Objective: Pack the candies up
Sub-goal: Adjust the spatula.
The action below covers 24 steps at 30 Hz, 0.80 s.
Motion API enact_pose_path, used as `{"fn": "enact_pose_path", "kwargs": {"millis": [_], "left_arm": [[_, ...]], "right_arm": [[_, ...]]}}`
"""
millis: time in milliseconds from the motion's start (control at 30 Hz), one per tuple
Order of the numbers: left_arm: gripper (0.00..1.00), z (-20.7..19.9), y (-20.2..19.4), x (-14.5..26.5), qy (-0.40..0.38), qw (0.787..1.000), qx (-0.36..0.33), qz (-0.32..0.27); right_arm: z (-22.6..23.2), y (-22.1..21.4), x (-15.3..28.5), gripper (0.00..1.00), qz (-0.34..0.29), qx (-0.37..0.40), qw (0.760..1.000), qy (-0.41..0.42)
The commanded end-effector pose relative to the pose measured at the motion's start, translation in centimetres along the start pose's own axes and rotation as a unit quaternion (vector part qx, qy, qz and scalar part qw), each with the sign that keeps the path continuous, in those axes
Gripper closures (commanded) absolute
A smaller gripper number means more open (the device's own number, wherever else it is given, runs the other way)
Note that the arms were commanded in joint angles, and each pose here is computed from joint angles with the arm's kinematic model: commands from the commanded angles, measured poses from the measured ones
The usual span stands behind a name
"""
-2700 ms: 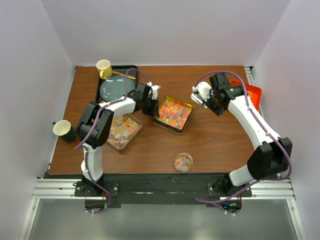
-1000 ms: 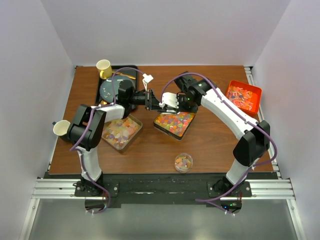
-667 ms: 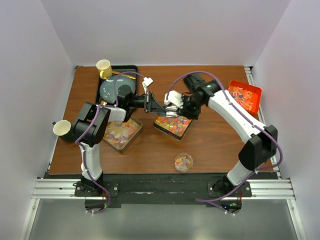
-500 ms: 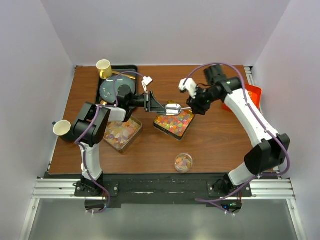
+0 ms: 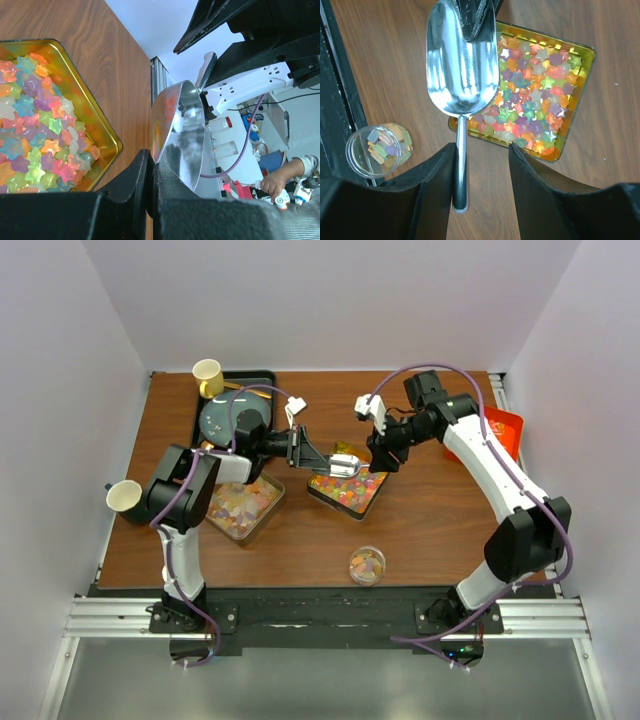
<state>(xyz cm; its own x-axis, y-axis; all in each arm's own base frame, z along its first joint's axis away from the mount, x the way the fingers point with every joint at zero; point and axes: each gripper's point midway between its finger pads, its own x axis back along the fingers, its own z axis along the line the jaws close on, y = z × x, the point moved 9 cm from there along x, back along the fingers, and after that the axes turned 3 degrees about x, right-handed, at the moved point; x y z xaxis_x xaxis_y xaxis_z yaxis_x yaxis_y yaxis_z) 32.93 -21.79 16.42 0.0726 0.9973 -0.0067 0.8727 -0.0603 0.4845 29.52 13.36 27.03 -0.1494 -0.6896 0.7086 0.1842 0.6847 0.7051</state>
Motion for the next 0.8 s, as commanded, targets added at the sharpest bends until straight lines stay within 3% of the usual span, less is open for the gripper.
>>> {"fn": "enact_pose_path", "kwargs": {"millis": [0, 267, 467, 533, 567, 600, 700, 733, 767], "left_arm": [[1.00, -1.2, 0.5, 0.2, -0.009, 0.999, -0.034, 0.005], [1.00, -1.0, 0.5, 0.1, -0.009, 0.999, -0.031, 0.006], [1.00, -1.0, 0.5, 0.1, -0.008, 1.000, -0.030, 0.005], [1.00, -0.9, 0.6, 0.1, -0.007, 1.000, -0.030, 0.005], [0.94, -0.8, 0.5, 0.1, -0.002, 1.000, -0.021, 0.003], [0.73, -0.8, 0.7, 0.1, 0.002, 1.000, -0.022, 0.000], [0.54, -0.5, 0.9, 1.2, 0.038, 0.999, -0.027, -0.016], [0.51, -0.2, 0.9, 1.6, 0.049, 0.997, -0.052, -0.020], [0.50, 0.1, 0.9, 2.5, 0.075, 0.996, -0.030, -0.029]], "right_arm": [[-0.3, 1.1, 0.1, 0.52, -0.007, 0.027, 0.999, 0.020], [-0.4, 1.3, -0.7, 0.60, -0.009, 0.028, 0.999, 0.027], [-0.3, 1.2, -1.3, 0.75, 0.001, 0.031, 0.999, 0.036], [-0.3, 1.3, -1.6, 0.90, 0.006, 0.035, 0.999, 0.034], [-0.3, 1.4, -1.6, 1.00, 0.007, 0.038, 0.999, 0.034], [-0.4, 1.6, -1.4, 1.00, 0.008, 0.040, 0.999, 0.033], [-1.0, 1.5, -0.2, 1.00, 0.042, 0.074, 0.996, 0.020], [-1.6, 1.1, 0.2, 1.00, 0.066, 0.112, 0.991, 0.014], [-1.4, 0.6, 0.8, 1.00, 0.091, 0.119, 0.988, 0.027]]}}
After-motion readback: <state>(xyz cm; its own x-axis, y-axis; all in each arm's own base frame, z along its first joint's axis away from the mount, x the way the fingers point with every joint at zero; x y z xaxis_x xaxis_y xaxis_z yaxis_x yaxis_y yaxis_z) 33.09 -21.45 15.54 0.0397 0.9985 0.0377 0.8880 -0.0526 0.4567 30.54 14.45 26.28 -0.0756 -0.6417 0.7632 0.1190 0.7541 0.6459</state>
